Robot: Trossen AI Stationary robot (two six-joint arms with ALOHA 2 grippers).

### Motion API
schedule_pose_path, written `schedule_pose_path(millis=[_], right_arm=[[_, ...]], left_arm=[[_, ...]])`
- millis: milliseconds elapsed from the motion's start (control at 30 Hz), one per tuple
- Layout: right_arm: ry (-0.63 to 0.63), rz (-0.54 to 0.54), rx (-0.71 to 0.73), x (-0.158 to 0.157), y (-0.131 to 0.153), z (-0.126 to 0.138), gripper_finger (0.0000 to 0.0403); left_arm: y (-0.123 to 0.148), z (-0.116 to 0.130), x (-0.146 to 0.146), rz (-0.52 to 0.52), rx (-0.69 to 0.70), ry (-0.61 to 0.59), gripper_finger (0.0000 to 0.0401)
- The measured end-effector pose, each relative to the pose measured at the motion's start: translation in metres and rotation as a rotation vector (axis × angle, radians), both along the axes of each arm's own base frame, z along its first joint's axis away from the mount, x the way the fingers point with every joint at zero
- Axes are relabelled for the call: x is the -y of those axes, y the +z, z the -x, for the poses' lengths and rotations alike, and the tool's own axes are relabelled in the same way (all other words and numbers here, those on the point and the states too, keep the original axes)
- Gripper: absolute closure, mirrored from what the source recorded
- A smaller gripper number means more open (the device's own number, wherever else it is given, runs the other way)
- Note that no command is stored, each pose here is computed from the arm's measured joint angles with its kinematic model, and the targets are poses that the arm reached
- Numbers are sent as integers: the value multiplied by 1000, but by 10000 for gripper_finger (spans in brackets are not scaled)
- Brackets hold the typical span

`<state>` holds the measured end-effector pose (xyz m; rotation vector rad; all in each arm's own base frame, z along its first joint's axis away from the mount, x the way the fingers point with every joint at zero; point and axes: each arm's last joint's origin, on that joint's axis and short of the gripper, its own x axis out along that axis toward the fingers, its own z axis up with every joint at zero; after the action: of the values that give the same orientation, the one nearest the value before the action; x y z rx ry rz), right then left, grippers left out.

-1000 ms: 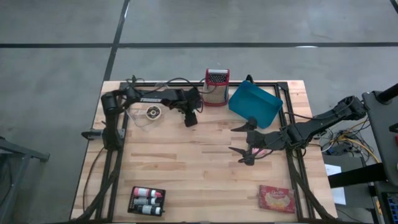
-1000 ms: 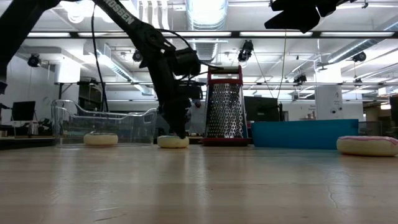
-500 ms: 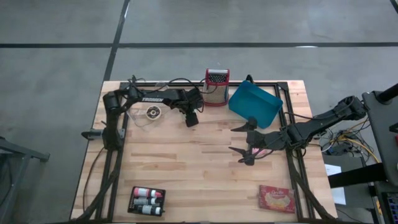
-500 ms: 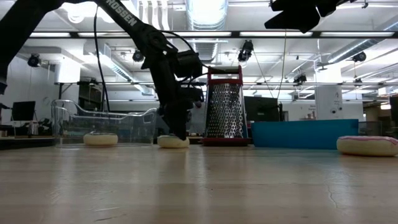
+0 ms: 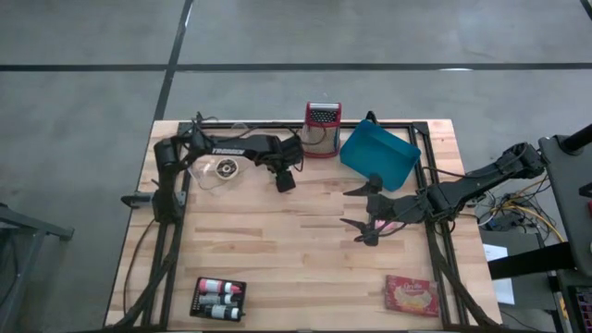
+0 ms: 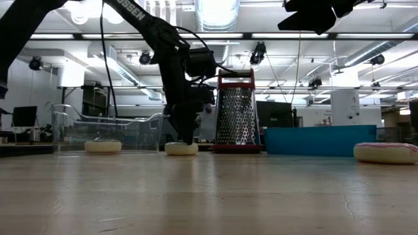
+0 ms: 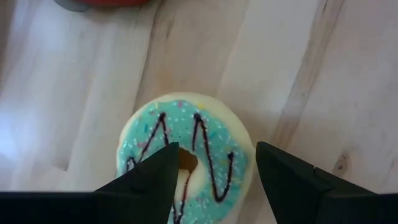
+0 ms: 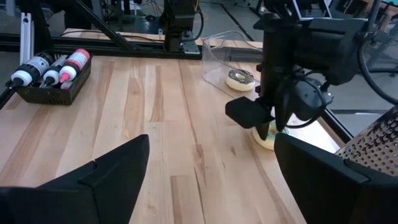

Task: Pick & Place Food Item
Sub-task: Put the green donut into the transparent bin

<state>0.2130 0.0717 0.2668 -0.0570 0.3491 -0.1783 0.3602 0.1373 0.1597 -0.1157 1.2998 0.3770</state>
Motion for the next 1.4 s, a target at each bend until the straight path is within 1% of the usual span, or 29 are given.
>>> schedule_pose_path(millis=[100,167,400,633,800,1067,1300,1400], right_arm=[[0,-1,0,0,0,0,65],[0,0,0,0,0,0,63],[0,-1,0,0,0,0,53],[1,0,0,0,0,0,59],[0,0,0,0,0,0,62],[0,0,0,0,0,0,53],[0,0,0,0,0,0,60],[-1,-1,0,0,0,0,62]], left_arm=[[2,-1,4,-33,-15,23,181],[2,-1,5,-34,-25,22,181],[-1,2,7,-7,-34,41,181],[-2,1,8,38,-16,25,181],[-2,0,8,39,-7,22,181],[-10,0,4,41,-19,21,181],[-12,0,4,39,-12,16,181],[-16,0,3,48,-19,37,181]])
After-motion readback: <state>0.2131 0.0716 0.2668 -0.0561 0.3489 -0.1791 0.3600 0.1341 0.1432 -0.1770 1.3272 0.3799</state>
